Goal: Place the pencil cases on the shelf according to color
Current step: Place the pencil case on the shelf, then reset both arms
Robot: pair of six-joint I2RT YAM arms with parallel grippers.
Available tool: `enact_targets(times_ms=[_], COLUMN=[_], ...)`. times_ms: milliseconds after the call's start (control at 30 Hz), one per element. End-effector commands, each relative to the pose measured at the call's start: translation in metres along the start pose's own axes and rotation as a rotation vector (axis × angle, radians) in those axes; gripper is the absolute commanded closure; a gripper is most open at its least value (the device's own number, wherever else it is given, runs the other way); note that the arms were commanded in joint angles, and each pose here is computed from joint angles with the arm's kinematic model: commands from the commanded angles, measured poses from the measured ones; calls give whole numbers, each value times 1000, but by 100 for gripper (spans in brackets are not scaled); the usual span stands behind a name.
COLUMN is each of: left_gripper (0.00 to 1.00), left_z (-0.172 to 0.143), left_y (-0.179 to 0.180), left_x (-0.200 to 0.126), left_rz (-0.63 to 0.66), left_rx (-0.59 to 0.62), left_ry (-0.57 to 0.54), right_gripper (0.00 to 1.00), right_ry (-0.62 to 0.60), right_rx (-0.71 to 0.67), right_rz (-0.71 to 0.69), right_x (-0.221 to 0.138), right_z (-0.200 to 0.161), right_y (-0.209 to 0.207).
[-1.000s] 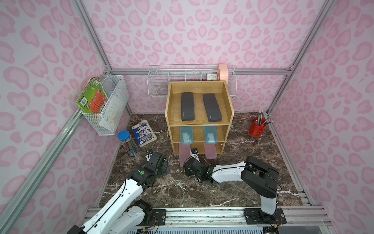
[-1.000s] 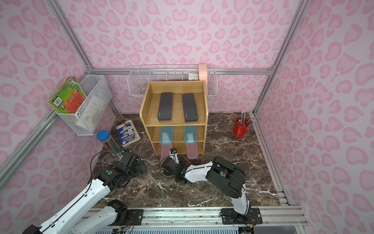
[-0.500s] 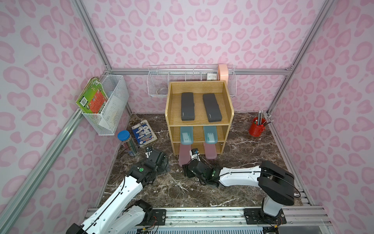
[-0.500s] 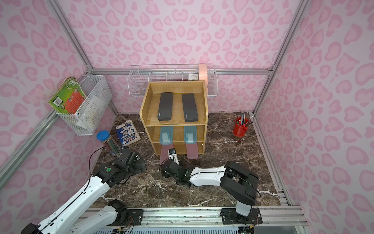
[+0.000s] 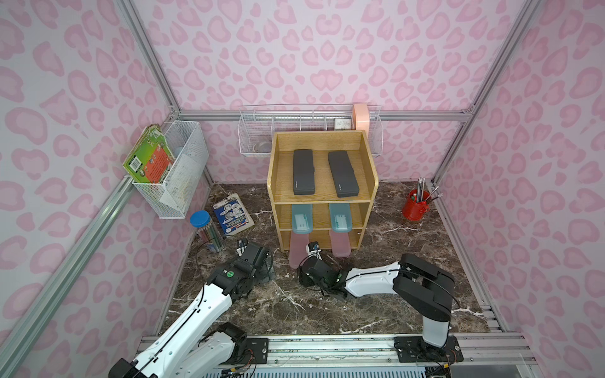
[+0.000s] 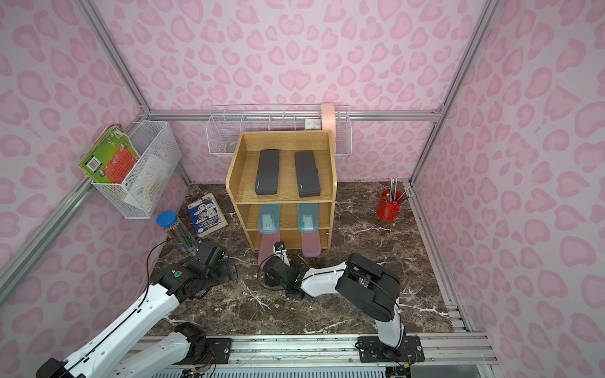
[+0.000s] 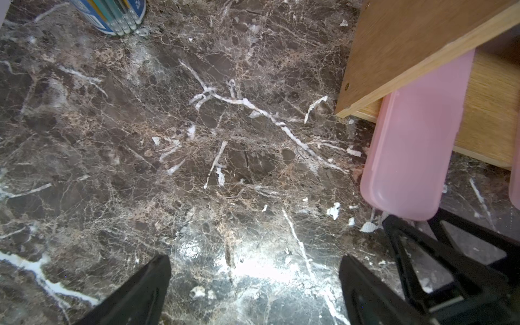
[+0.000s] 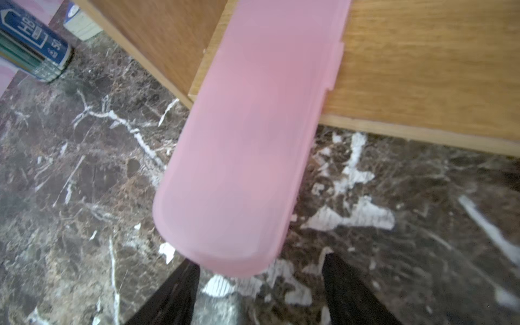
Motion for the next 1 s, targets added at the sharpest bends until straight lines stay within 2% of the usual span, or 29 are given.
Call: enact_targets(times_ms=[0,100,300,467,533,633,733,900,967], left_gripper=[2,2,2,2,2,2,2,2,2], left_z=[6,11,21,32,39,50,61,82,88], left_y=[-3,-3,-7,5,11,10,8,-1,-3], left_x=[-1,-3,-12,-21,-24,-23,-13,10,24], left_rz=[-7,3,-19,38,83,113,192,352,379], left_rx=[14,27,57,31,13,55,92,187,221], left_ry=[-25,-46,-90,-242,-329,-443,-515,-578,-570], right_gripper=[23,18,1,0,1,0,0,0,0], right_ry=[-41,-47,-57,-140,-174,-243,-361,-749,-899], right_rx=[-23,-60,-92,-103,-96,-73,-44,19,73], right_rz=[72,47,-49,-265,-327,-371,-363,-352,-401], right_x=[-4,-16,-60,-116,-139,-167,-184,-232,-254], right_z=[17,18,-13,-20,-14,6,32,67,71], right_y=[15,17,-5,-44,-68,-103,-144,-211,-236])
Point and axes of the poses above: each gripper's point midway between its finger pads, its own x axis out along the fingers, its own y axis along the line the jaws close on, z = x × y, the point moved 7 cm from there along -x, back along the fingers, and after that the axes turned 8 degrees about x, right-handed, at the moved point
